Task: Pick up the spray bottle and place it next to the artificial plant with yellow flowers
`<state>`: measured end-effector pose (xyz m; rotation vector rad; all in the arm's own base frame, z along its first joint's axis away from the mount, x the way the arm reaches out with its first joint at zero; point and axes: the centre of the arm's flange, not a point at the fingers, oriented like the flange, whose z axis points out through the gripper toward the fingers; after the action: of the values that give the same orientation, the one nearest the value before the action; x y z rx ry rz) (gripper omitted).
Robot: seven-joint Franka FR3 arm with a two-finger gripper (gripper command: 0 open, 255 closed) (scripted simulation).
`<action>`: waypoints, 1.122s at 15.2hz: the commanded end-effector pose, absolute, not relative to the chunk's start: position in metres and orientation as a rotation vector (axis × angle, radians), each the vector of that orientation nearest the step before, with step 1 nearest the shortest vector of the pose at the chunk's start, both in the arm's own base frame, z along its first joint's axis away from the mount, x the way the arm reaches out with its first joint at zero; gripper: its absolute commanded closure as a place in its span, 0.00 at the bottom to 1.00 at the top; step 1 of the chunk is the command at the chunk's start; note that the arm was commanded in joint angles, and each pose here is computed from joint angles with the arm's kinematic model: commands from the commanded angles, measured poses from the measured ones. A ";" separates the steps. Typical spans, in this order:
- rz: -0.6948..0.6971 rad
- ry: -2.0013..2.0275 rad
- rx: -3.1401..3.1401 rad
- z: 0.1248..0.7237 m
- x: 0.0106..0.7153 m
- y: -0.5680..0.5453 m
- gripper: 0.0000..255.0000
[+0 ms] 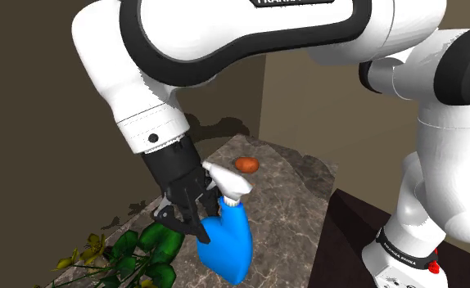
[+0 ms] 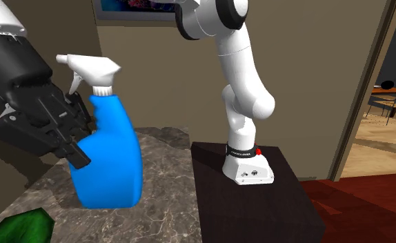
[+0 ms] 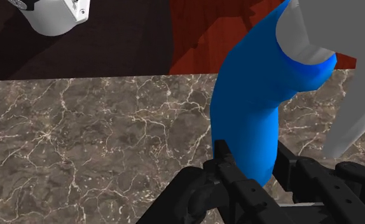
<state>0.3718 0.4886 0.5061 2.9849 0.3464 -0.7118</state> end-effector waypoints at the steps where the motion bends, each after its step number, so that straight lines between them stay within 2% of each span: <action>1: -0.711 0.346 2.985 0.495 0.371 0.488 1.00; 17: -0.711 0.346 2.985 0.411 0.371 0.488 1.00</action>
<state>0.3701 0.4866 0.4162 2.9849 0.3463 -0.7116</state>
